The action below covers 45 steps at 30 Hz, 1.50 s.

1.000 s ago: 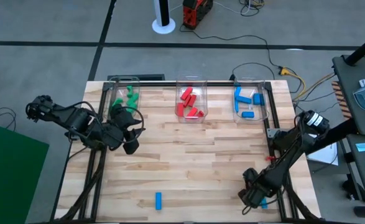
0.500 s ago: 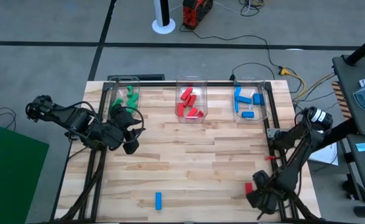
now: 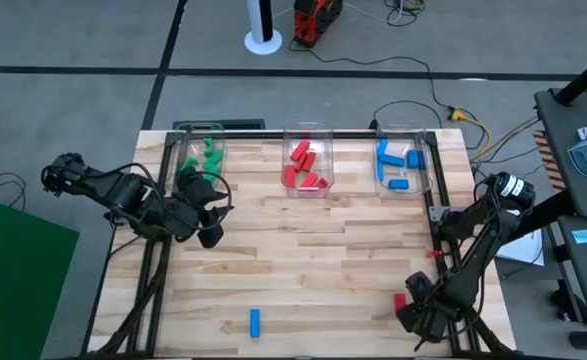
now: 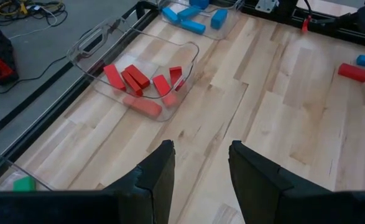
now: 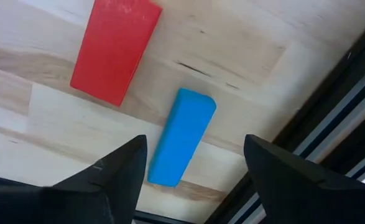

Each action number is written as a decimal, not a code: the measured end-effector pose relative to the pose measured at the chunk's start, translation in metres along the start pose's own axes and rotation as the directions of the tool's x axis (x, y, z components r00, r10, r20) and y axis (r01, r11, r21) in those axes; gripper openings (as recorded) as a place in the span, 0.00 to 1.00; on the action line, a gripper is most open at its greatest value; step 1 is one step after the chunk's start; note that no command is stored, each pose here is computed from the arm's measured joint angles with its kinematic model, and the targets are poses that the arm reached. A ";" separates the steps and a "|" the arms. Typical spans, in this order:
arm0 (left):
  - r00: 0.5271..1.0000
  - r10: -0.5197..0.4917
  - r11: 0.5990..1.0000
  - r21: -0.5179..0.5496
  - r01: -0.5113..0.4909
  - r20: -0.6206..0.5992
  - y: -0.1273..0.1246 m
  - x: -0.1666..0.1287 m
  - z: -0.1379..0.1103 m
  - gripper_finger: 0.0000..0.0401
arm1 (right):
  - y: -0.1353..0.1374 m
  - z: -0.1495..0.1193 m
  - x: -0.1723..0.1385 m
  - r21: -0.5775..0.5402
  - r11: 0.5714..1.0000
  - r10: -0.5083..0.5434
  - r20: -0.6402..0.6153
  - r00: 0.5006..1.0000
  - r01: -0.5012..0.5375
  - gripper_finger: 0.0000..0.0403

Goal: Sort blocks
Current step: Put the blue wooden block into the right transparent bin

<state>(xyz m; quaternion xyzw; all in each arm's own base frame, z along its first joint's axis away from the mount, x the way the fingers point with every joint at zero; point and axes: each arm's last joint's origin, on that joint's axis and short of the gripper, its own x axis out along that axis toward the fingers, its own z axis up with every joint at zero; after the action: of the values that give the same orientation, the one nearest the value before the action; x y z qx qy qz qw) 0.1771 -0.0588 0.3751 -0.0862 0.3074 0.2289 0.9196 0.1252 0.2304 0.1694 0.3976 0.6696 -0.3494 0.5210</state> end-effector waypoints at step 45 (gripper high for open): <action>1.000 0.001 1.000 0.019 -0.001 0.001 0.000 0.000 0.000 0.32 | 0.054 -0.032 -0.020 -0.510 0.860 -0.029 -0.020 0.999 0.015 0.51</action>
<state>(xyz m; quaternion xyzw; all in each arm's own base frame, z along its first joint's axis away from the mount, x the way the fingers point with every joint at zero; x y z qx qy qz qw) 0.1771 -0.0588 0.3752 -0.0775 0.3091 0.2264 0.9204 0.1634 0.2789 0.1924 0.2430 0.7496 -0.1605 0.5944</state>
